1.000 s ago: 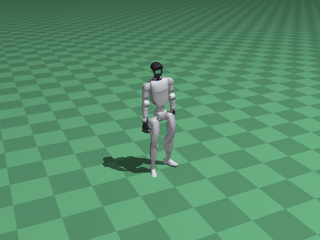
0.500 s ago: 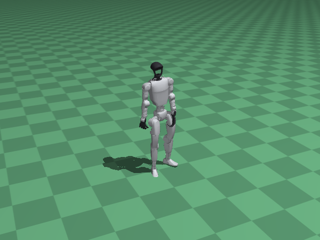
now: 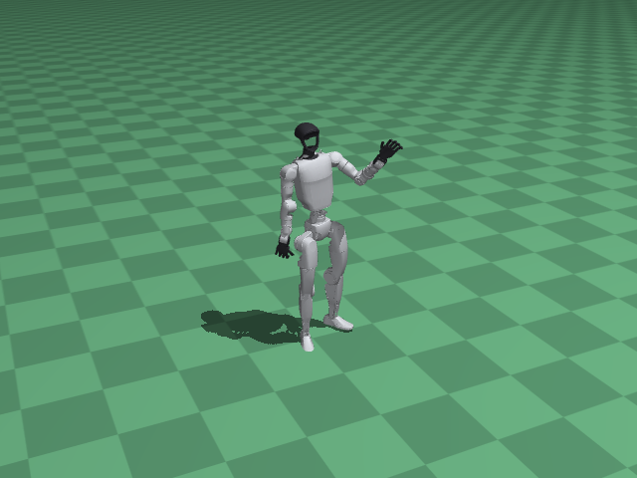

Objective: In place motions

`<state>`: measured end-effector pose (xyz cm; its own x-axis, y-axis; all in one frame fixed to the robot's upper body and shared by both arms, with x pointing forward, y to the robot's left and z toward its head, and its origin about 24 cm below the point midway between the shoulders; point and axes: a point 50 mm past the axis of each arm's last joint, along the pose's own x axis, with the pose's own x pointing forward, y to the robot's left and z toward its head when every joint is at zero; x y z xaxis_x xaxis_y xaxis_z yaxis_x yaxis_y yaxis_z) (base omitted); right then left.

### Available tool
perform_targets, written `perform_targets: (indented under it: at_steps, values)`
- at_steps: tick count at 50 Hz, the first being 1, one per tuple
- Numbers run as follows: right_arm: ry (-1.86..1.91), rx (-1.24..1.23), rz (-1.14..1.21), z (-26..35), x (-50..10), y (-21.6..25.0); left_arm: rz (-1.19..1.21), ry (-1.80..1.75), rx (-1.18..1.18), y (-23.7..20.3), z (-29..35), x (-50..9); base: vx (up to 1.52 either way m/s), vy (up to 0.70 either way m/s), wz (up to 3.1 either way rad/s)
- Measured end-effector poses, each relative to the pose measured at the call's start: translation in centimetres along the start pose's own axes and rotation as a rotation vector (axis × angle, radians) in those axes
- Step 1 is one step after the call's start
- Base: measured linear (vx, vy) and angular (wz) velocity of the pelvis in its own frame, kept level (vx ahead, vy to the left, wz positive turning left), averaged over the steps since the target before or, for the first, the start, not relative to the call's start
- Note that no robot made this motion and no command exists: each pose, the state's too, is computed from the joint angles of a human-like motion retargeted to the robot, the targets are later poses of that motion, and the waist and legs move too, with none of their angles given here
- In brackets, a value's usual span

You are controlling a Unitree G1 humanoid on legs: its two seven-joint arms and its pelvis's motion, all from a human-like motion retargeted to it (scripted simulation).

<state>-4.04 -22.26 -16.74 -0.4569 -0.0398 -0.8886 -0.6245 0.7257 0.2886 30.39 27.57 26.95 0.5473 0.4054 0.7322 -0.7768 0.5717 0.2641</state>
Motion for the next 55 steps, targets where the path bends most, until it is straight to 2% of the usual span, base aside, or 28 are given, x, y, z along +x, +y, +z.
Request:
perform_targets:
  at_steps: [3,5,7,11,15,18,20,23,25,28,35,40,43,45,48,49,50,52,55]
  values:
    - [0.004,-0.003,-0.004,-0.1,0.0,-0.1,-0.275,0.265,-0.092,-3.2,-1.6,-0.1,0.00,0.00,0.00]
    - [0.001,-0.006,-0.013,0.1,-0.1,-0.3,-0.189,0.220,0.030,-1.7,-1.6,0.6,0.00,0.00,0.00]
    - [-0.005,-0.016,-0.023,0.3,-0.2,-0.4,-0.010,0.030,0.106,-0.4,0.0,0.5,0.00,0.00,0.00]
    - [-0.013,-0.010,-0.033,0.4,-0.1,-0.4,0.173,-0.391,0.053,0.9,3.4,-1.8,0.01,-0.01,-0.35]
    - [-0.012,0.026,-0.017,0.2,0.0,0.0,0.151,-0.468,0.088,0.0,2.5,-5.0,-0.01,-0.01,-0.49]
    - [-0.017,0.045,-0.011,0.2,0.0,0.1,-0.103,-0.163,0.139,-2.6,-1.9,-7.8,0.00,0.00,-0.10]
    - [-0.017,0.047,-0.012,0.1,0.0,0.0,-0.422,0.200,0.221,-4.8,-6.2,-10.8,0.00,0.00,0.00]
    - [-0.020,0.045,-0.010,0.1,0.0,0.0,-1.103,0.655,0.379,-6.2,-11.1,-16.3,0.00,0.00,0.00]
    - [-0.024,0.046,-0.011,0.2,0.0,-0.1,-1.301,0.758,0.415,-5.6,-12.6,-18.2,0.00,0.00,0.00]
    - [-0.030,0.032,-0.015,0.6,-0.1,-0.2,-1.122,0.739,0.392,-4.9,-12.8,-18.2,-0.01,-0.02,0.22]
    - [-0.027,0.005,-0.029,0.5,-0.1,-0.3,-0.252,0.319,0.114,-1.6,-8.3,-12.1,0.00,0.00,0.03]
    - [-0.023,0.016,-0.023,0.5,-0.1,-0.2,0.100,0.080,0.026,1.2,-5.6,-10.0,0.00,0.00,0.00]
    - [-0.016,-0.008,-0.032,0.4,-0.1,-0.2,0.190,0.175,-0.002,2.0,-6.8,-10.1,0.00,0.00,0.00]
    - [-0.012,-0.025,-0.037,0.5,-0.1,-0.3,0.129,0.527,-0.175,0.2,-9.3,-11.3,0.00,0.00,0.00]
    - [-0.014,-0.030,-0.032,0.5,0.0,0.0,-0.073,1.056,-0.820,-6.9,-9.4,-14.6,0.00,0.00,0.00]
    - [-0.015,-0.029,-0.031,0.5,0.0,0.0,-0.052,1.093,-0.912,-7.3,-9.2,-14.5,0.00,0.00,0.00]
    - [-0.016,-0.028,-0.032,0.5,0.0,-0.1,0.003,1.097,-0.930,-6.9,-9.5,-14.1,0.00,0.00,0.00]
    - [-0.017,-0.027,-0.033,0.5,-0.1,-0.3,0.080,0.971,-0.688,-3.9,-10.4,-12.5,0.00,0.00,0.00]
    - [-0.019,-0.025,-0.032,0.5,-0.1,-0.3,0.066,0.678,-0.561,-3.0,-7.9,-10.3,0.00,0.00,0.00]
